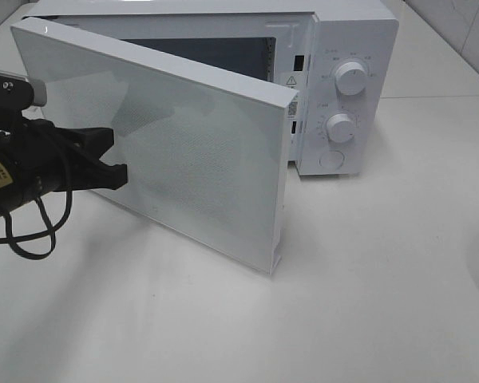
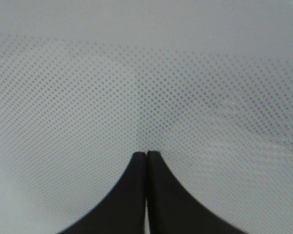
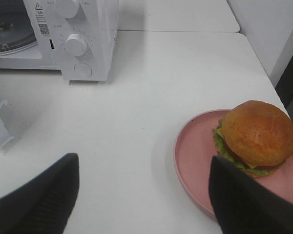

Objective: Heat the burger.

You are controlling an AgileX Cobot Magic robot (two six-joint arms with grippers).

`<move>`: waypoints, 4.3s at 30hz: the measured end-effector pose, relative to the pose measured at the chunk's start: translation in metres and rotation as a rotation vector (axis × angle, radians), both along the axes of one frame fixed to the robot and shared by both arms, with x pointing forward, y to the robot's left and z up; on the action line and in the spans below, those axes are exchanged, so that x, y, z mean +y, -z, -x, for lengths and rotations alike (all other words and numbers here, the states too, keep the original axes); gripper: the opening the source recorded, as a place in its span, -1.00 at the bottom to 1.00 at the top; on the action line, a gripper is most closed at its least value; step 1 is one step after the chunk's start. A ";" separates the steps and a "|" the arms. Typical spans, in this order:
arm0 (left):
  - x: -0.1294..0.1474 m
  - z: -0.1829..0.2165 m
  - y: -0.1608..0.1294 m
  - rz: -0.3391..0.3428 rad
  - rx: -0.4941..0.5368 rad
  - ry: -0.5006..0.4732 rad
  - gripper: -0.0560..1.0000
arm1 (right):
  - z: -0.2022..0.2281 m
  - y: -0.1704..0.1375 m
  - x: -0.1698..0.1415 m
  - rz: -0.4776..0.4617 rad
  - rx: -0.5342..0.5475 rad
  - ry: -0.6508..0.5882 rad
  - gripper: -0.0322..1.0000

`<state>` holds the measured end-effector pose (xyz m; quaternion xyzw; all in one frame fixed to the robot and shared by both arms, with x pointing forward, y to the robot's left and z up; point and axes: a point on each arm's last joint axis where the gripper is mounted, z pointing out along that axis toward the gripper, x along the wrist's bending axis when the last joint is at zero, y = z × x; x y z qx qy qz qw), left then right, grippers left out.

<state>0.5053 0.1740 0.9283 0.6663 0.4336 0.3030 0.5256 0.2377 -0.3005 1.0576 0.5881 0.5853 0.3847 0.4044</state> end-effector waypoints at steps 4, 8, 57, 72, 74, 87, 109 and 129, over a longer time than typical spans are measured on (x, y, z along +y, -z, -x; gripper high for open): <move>-0.008 -0.003 -0.003 0.011 -0.014 0.015 -0.89 | 0.000 0.000 0.000 0.000 0.000 0.000 0.48; -0.015 -0.006 -0.003 0.016 -0.015 0.025 -0.89 | 0.000 0.000 0.000 0.000 0.000 0.000 0.48; -0.063 -0.051 -0.006 0.083 -0.086 -0.042 -0.89 | 0.000 0.000 0.000 0.000 0.000 0.000 0.48; -0.083 -0.053 -0.002 0.029 -0.106 0.012 -0.89 | 0.000 0.000 0.000 0.000 0.000 0.000 0.48; -0.084 -0.054 -0.001 0.025 -0.107 0.012 -0.89 | 0.000 0.000 0.000 0.000 0.000 0.000 0.48; -0.111 -0.066 -0.005 -0.011 -0.098 0.076 -0.89 | 0.000 0.000 0.000 0.000 0.000 0.000 0.48; -0.144 -0.060 -0.031 -0.085 -0.205 0.120 -0.89 | 0.000 0.000 0.000 -0.001 0.000 -0.001 0.48; -0.159 0.007 -0.077 -0.216 0.163 0.378 -0.87 | 0.000 0.000 0.000 -0.001 0.000 -0.001 0.48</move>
